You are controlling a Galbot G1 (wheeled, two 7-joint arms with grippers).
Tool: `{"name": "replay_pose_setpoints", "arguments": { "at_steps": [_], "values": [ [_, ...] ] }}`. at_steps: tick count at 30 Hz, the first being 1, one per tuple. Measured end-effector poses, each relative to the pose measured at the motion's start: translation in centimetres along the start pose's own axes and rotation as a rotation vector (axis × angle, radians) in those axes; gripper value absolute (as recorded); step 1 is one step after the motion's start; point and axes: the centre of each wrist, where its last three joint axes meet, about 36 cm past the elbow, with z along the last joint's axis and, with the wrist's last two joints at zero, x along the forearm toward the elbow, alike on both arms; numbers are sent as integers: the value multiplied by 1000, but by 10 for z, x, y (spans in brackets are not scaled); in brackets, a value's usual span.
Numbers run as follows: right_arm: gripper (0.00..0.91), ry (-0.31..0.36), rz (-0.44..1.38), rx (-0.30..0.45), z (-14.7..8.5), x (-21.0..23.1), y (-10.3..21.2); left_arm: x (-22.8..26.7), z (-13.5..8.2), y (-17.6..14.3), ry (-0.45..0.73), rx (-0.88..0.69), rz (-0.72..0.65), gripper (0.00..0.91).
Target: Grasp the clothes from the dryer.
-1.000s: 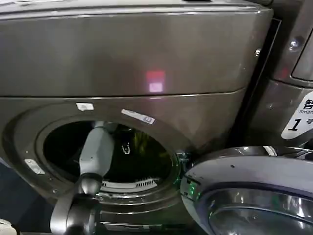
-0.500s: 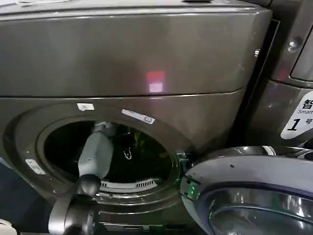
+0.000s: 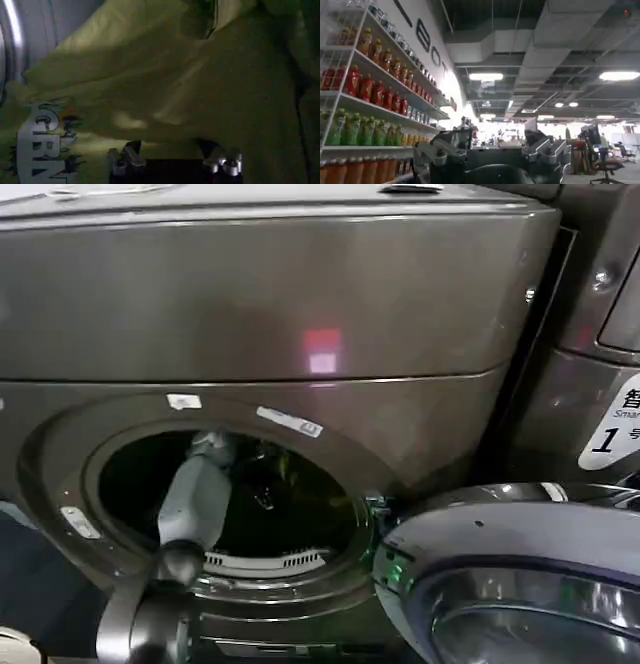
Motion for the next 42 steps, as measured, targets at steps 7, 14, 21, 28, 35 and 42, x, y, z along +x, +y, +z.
{"name": "replay_pose_setpoints", "arguments": {
  "at_steps": [7,14,21,28,35,42],
  "values": [
    [907,2,-1,0,1,0,0,-1,3,-1,-6,2,-7,0],
    [907,6,-6,0,0,1,2,-2,4,-7,-66,28,-72,0],
    [907,14,-7,2,-2,5,5,12,-13,-13,-193,84,-277,0],
    [907,8,-7,14,-3,6,7,31,-42,-18,-393,225,-565,0],
    [907,0,-7,19,-2,8,7,42,-68,-31,-582,438,-822,0],
    [907,-11,-8,24,-2,8,7,45,-87,-43,-702,690,-999,0]
  ]
}}
